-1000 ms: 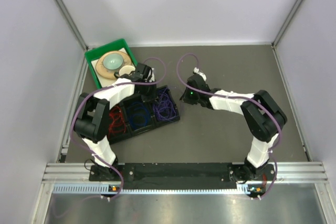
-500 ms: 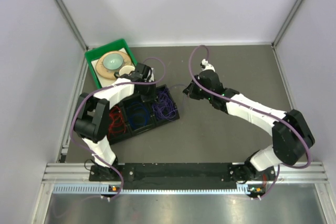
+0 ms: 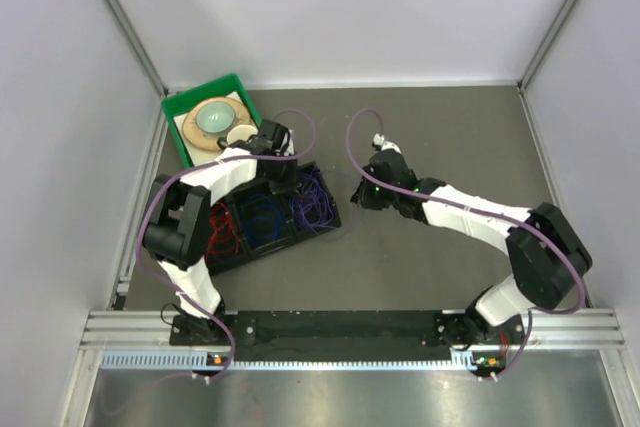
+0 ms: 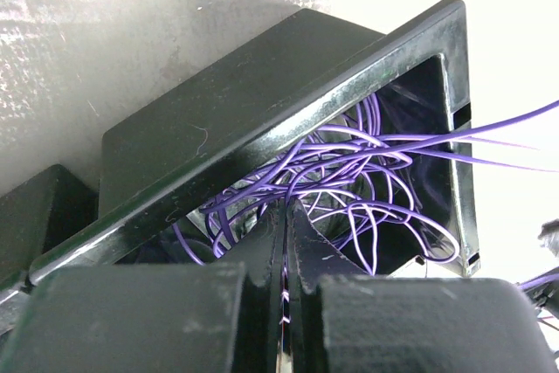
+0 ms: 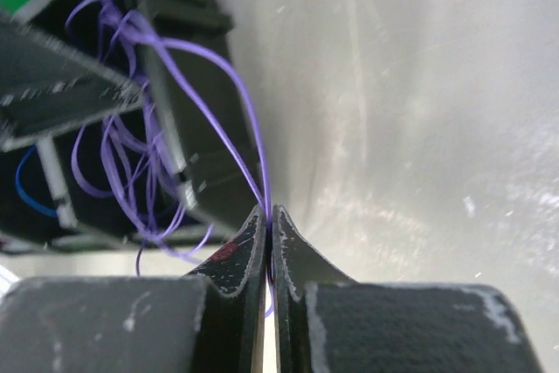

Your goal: Untangle the cables

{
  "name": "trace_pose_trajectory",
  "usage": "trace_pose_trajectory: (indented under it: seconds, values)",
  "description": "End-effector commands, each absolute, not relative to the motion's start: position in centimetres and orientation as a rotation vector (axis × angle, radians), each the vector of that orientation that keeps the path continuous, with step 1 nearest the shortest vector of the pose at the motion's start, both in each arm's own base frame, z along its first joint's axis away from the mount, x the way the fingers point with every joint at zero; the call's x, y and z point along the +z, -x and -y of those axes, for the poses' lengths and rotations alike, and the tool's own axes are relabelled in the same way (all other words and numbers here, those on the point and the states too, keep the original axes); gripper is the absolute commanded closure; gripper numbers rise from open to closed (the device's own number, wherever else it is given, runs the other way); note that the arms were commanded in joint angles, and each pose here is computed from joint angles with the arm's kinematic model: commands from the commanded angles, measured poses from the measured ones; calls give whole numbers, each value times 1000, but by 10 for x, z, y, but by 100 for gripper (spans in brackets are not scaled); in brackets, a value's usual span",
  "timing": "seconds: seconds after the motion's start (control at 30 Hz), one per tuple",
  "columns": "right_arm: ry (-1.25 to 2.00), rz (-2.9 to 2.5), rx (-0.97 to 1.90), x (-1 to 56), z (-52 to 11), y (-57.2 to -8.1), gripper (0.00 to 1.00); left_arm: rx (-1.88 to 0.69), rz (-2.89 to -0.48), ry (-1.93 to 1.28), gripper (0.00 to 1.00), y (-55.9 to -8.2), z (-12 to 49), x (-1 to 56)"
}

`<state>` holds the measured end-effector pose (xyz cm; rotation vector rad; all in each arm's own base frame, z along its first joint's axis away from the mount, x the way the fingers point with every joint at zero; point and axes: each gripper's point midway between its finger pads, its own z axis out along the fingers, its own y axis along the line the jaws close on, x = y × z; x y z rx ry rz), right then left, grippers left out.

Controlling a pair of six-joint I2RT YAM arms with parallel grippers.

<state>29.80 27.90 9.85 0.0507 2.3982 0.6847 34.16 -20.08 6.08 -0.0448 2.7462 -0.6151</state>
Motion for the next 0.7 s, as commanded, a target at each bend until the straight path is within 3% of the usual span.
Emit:
trace_pose_trajectory:
  seconds: [0.0, 0.2, 0.43, 0.67]
  values:
    - [49, -2259, 824, 167, -309, -291, 100, -609, -2713, 53, 100, -354, 200, 67]
    - [89, -2219, 1042, 199, -347, -287, 100, -612, -2716, 57, 100, -352, 200, 65]
    - [45, -2100, 1199, 231, -387, -317, 100, -595, -2721, 68, 100, -349, 196, 64]
    - [-33, -2054, 1180, 206, -401, -350, 100, -609, -2712, 82, 100, -350, 194, 67]
